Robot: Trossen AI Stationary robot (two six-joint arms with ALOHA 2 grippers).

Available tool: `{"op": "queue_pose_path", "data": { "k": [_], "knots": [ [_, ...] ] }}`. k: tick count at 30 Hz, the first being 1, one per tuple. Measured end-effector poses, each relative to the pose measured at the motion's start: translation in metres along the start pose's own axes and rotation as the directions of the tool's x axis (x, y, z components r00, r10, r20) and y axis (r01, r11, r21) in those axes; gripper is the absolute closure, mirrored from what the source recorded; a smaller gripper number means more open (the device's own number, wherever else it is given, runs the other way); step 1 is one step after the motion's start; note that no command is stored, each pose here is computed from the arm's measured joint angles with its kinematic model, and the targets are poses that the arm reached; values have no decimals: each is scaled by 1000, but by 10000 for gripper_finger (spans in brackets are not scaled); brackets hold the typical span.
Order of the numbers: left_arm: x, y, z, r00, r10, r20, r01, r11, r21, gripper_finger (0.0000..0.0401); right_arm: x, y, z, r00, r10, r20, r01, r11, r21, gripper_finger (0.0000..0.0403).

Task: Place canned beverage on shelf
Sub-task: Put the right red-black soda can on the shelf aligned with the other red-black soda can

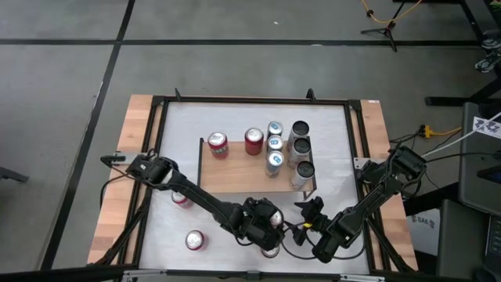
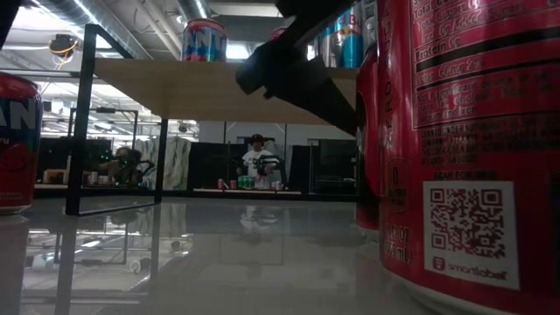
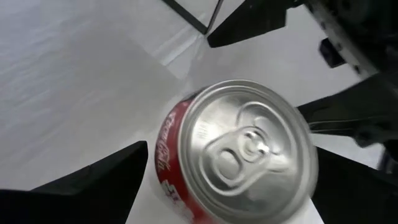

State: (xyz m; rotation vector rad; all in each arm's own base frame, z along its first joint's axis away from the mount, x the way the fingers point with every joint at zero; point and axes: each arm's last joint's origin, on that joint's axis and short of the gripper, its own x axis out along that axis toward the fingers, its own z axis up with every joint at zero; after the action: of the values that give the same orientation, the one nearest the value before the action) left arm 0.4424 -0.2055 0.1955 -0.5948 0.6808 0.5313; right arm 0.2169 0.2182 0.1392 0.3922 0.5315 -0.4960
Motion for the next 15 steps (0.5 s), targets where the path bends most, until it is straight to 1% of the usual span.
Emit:
{"op": "queue_pose_path", "data": {
  "k": [9,12,15],
  "knots": [
    [4,1,-2,1000,15,16,-15,1000,-2,8,0,0,0,1000,0,0,0,1000,1,10],
    [4,1,-2,1000,16,18,-16,1000,-4,26,0,0,0,1000,1,-4,-1,1000,0,10],
    [4,1,-2,1000,18,21,-18,1000,-4,55,0,0,0,1000,2,-10,-2,1000,1,10]
  ]
}}
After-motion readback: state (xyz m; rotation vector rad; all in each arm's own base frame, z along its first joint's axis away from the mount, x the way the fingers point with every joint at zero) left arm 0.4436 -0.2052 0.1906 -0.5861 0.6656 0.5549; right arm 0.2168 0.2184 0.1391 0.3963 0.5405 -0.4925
